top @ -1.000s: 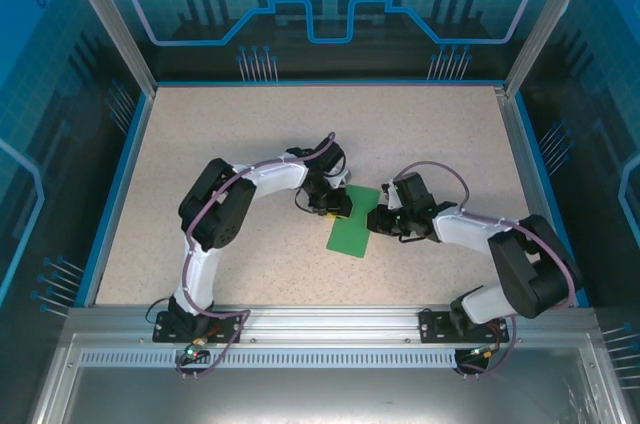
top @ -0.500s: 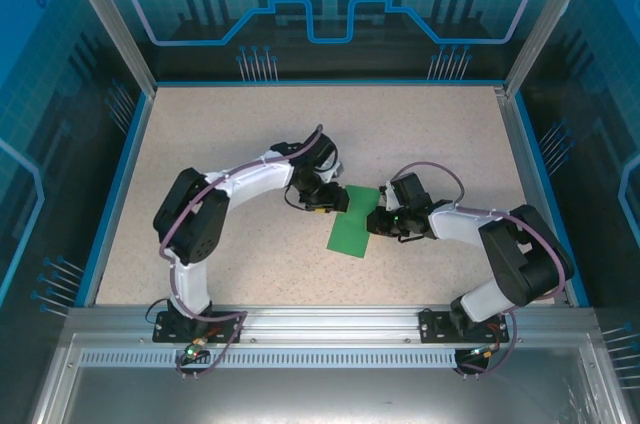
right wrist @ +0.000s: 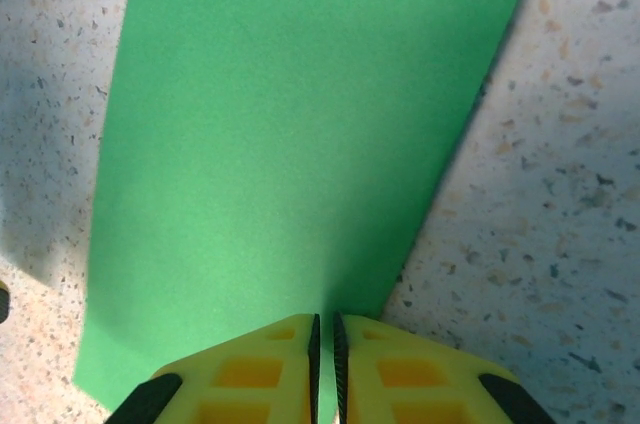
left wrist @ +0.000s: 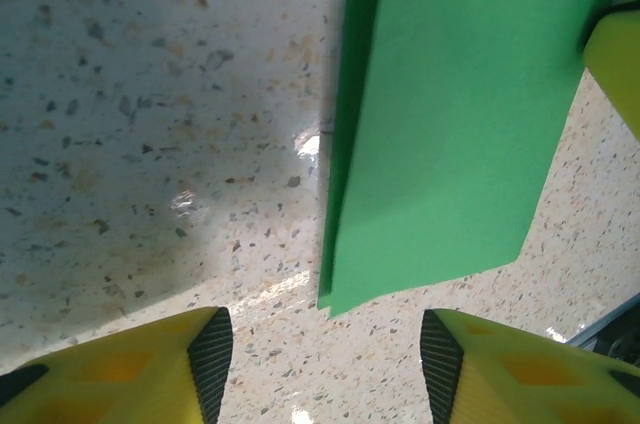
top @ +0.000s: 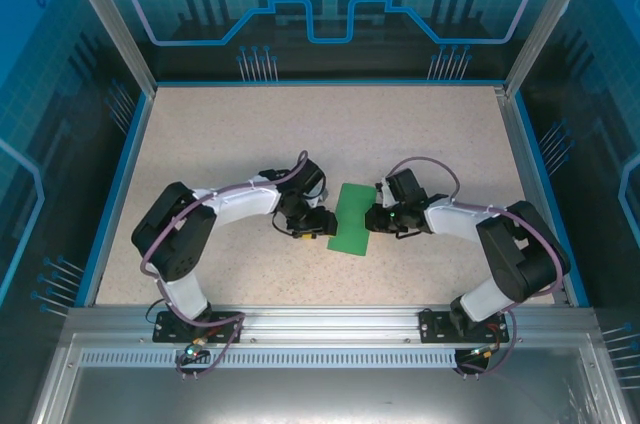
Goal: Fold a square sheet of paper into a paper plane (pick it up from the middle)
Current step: Fold the triangle a second time at the center of the table.
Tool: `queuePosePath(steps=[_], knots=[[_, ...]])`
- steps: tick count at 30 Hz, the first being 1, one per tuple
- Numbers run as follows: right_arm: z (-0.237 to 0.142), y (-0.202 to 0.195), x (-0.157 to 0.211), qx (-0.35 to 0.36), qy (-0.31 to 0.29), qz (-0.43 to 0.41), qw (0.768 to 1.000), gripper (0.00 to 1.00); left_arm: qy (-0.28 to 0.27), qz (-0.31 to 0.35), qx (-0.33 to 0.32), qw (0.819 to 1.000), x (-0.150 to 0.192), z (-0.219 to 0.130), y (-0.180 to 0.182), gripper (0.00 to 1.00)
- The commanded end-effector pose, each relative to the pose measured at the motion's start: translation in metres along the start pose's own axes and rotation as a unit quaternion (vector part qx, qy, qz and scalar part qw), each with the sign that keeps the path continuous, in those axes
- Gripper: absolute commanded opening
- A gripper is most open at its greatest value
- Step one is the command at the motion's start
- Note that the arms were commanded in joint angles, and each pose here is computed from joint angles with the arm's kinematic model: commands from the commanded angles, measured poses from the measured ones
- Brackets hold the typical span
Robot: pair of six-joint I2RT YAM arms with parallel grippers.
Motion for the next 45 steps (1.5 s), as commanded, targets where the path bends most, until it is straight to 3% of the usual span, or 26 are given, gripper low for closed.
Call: queuePosePath(steps=[1,12,18,39,45], knots=[[0.001,-0.002,0.001,0.049,0.007,-0.021,0.999,0.15,-0.029,-0.021,0.026,0.999,0.002,-0.004,-0.007,0.57],[0.005,0.008,0.009,0.08,0.012,-0.049,0.996,0.15,-0.071,-0.071,0.078,0.992,0.012,0.004,-0.007,0.56],[0.005,0.008,0.01,0.083,0.013,-0.049,0.995,0.15,-0.072,-0.078,0.097,0.99,0.012,0.006,-0.011,0.47],[0.007,-0.003,0.019,0.07,0.011,-0.027,0.997,0.13,-0.038,-0.084,0.08,0.993,0.029,0.013,-0.012,0.49],[0.008,-0.003,0.019,0.066,0.011,-0.026,0.997,0.13,-0.034,-0.085,0.075,0.993,0.033,0.014,-0.012,0.45]])
Point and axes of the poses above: each hand's point on the last joint's axis, 136 mm out from that joint toward the fingers, its own z axis out along the fingers, its own y axis along the line the jaws close on, x = y × z, the point moved 7 cm from there along -z, back along the fingers, and after that the axes turned 8 degrees about z, right-handed, at the moved point
